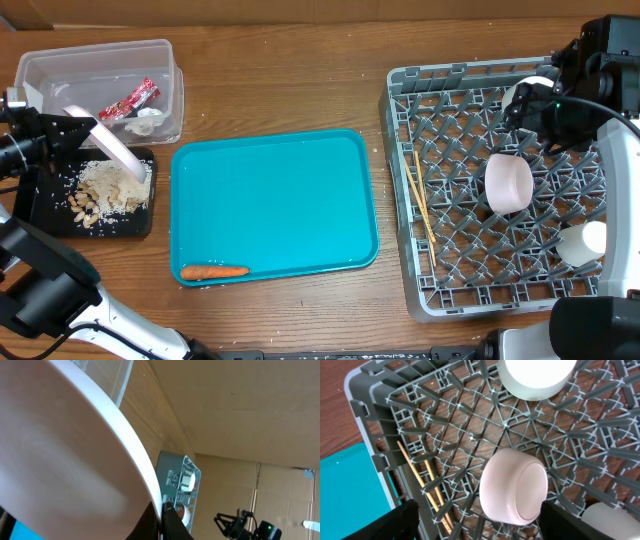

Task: Sort waste into correct bins and load items into the dishwasher
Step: 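Carry the plate left and tip the rice onto the black tray, then bring the empty plate back and set it on the teal tray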

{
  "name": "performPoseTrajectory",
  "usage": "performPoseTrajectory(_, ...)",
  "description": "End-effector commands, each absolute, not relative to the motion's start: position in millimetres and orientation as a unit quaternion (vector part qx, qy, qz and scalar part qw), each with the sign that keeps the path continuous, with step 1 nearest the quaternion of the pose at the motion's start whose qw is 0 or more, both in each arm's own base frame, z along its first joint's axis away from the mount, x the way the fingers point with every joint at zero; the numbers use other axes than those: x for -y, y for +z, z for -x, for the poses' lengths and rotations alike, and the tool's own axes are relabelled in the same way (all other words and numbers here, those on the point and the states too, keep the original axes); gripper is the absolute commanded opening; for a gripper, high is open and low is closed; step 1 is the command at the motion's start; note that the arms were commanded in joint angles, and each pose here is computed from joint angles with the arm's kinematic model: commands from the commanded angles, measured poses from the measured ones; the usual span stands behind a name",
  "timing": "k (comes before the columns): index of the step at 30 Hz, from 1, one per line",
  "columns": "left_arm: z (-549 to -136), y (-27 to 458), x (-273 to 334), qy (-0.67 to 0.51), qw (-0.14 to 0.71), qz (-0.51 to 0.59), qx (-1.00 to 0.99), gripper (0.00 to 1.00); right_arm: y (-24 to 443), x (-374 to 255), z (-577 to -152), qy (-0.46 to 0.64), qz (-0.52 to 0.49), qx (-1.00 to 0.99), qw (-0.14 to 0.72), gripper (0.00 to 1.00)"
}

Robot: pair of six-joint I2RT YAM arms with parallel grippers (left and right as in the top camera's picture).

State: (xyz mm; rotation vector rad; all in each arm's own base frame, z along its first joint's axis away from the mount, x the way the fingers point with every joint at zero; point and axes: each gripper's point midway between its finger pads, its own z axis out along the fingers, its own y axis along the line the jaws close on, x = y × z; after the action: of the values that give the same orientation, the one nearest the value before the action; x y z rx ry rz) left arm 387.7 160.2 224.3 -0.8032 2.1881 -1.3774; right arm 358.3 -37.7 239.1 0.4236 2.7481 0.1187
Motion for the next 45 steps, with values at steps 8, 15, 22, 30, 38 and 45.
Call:
performPoseTrajectory(8,-383.2,228.1,-153.7,-0.488,0.208,0.278,-0.801,0.04,240.8,40.8,-357.0,0.03,-0.148,-0.972,0.179,0.8)
performPoseTrajectory(15,-379.5,231.5,-84.3,-0.514,0.148,0.196,-0.822,0.04,240.8,40.8,-356.9,0.03,-0.149,-0.972,0.179,0.8)
performPoseTrajectory(22,-386.5,202.7,13.4,-0.45,0.051,0.08,-0.888,0.04,240.8,40.6,-357.0,0.03,-0.149,-0.972,0.179,0.8)
performPoseTrajectory(30,-405.6,143.8,87.4,-0.193,0.024,0.01,-0.981,0.04,240.3,40.5,-355.7,0.03,-0.149,-0.973,0.177,0.8)
performPoseTrajectory(38,-397.9,123.0,161.1,-0.063,0.046,-0.058,-0.995,0.04,238.7,39.9,-351.2,0.03,-0.149,-0.974,0.167,0.8)
performPoseTrajectory(45,-378.9,96.2,206.5,-0.057,0.016,-0.11,-0.992,0.05,238.7,39.6,-351.2,0.03,-0.149,-0.974,0.167,0.8)
